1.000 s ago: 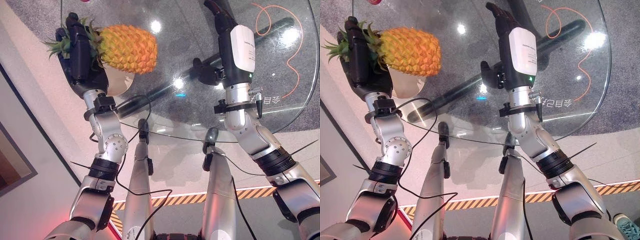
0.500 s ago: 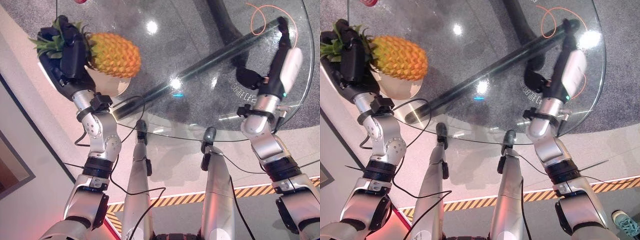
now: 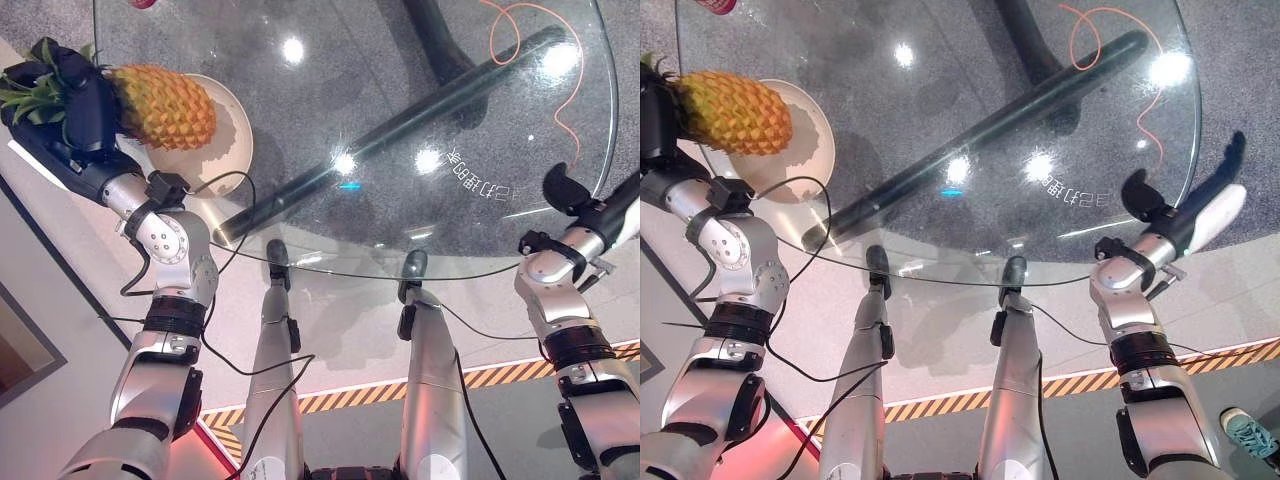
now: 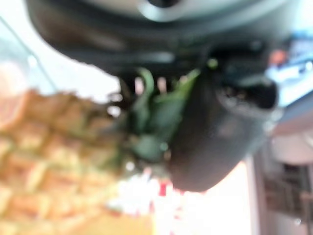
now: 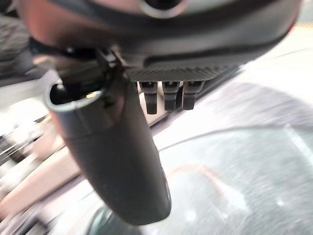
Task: Pick up the fruit to the plate
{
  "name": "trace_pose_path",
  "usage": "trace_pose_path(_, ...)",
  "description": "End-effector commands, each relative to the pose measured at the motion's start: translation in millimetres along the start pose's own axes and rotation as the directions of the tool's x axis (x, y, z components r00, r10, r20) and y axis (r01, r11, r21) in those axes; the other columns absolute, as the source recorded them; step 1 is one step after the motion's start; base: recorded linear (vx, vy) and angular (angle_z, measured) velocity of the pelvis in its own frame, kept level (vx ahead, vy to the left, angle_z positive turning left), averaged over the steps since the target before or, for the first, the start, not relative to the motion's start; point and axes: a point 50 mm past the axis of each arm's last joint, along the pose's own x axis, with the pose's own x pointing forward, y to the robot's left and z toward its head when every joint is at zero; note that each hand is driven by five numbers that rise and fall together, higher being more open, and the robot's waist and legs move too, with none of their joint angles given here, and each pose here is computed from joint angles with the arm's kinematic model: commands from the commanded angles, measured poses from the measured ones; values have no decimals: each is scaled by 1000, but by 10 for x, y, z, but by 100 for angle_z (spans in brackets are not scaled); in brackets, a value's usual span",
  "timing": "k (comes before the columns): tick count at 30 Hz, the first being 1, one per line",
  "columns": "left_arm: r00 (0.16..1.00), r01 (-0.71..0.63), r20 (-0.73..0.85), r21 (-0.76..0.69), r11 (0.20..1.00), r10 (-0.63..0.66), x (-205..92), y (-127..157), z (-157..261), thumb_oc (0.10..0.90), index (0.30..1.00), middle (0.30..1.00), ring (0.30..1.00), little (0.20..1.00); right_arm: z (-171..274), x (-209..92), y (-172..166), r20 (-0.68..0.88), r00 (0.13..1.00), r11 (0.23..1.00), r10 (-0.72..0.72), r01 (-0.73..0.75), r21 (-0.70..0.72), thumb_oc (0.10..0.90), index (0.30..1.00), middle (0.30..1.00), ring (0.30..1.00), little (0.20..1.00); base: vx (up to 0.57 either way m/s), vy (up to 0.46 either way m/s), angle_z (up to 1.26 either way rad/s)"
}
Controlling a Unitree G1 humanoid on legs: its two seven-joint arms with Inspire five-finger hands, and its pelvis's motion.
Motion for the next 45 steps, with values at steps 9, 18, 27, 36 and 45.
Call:
trace_pose_path(9, 914, 26, 403, 20, 999, -32, 499, -428, 566, 100, 300, 300, 300, 200, -214, 377, -468, -179, 917, 925, -356, 373, 67, 800, 900, 900, 900, 900, 5, 2, 0)
trace_pose_path(18, 906, -11, 421, 135, 991, -47, 603, -441, 536, 100, 300, 300, 300, 200, -612, 365, -776, -349, 843, 908, -410, 414, -68, 800, 900, 900, 900, 900, 9, 3, 0)
trace_pose_path(27, 920, -9, 386, 216, 976, -77, 632, -440, 452, 100, 300, 300, 300, 200, -1105, 121, -1000, -591, 729, 939, -345, 274, -210, 800, 900, 900, 900, 900, 12, -1, 0)
trace_pose_path(36, 942, 15, 319, 265, 964, -102, 572, -408, 313, 100, 300, 300, 300, 200, -1324, -115, -902, -705, 684, 982, -188, 104, -160, 800, 900, 900, 900, 900, 4, -2, 0)
trace_pose_path(45, 950, 21, 293, 295, 955, -112, 561, -391, 247, 100, 300, 300, 300, 200, -1351, -226, -716, -718, 692, 992, -73, -21, -121, 800, 900, 900, 900, 900, 0, 0, 0)
